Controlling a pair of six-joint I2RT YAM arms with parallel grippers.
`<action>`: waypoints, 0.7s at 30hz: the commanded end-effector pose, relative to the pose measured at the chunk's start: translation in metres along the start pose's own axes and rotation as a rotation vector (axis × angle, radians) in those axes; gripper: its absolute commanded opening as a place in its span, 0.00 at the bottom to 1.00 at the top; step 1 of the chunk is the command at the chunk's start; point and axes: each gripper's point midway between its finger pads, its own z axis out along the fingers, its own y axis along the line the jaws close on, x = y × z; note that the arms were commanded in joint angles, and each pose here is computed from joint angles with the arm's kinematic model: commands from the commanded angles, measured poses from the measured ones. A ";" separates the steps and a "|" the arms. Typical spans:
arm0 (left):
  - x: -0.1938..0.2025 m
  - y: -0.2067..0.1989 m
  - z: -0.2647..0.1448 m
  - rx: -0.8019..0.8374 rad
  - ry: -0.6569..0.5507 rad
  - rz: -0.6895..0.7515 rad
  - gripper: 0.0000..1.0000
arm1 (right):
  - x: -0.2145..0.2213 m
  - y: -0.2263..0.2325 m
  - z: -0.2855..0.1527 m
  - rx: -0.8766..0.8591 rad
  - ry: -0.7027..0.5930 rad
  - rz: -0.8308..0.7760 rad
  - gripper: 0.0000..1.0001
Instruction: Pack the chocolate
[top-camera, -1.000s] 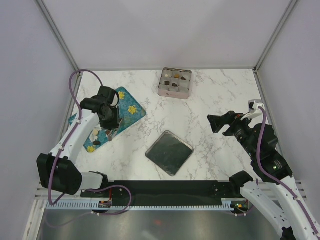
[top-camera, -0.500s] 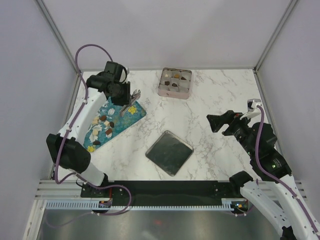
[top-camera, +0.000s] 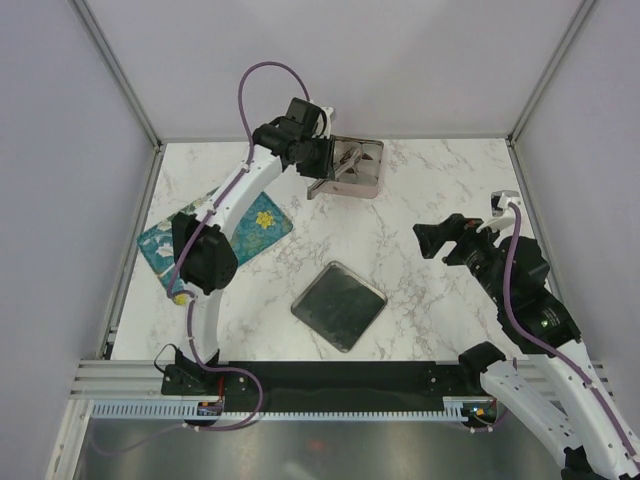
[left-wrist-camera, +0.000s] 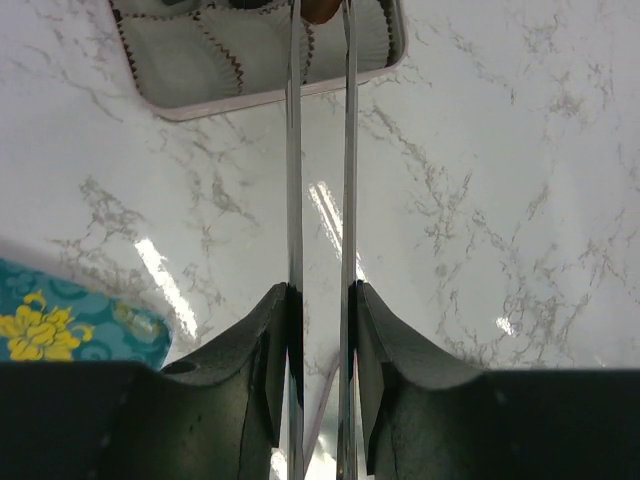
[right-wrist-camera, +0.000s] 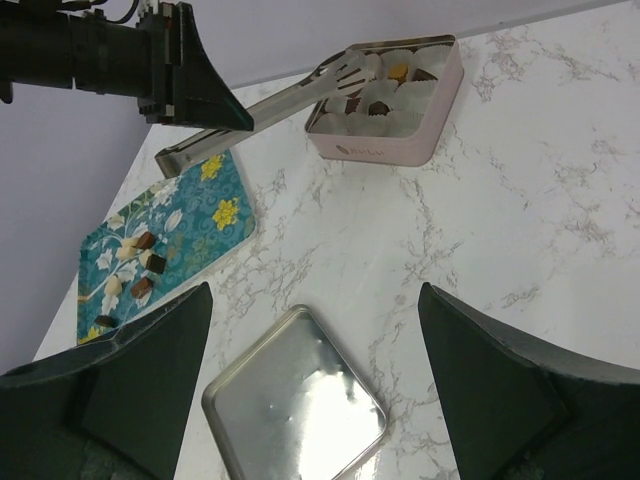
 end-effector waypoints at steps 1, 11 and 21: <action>-0.043 -0.030 0.008 0.115 -0.155 0.057 0.33 | -0.019 0.005 -0.001 0.000 -0.042 -0.022 0.93; -0.040 -0.031 0.074 0.108 -0.181 0.121 0.33 | -0.020 0.005 0.001 0.012 -0.040 -0.003 0.93; -0.036 -0.024 0.092 0.094 -0.178 0.145 0.38 | -0.021 0.003 0.000 0.022 -0.050 0.001 0.92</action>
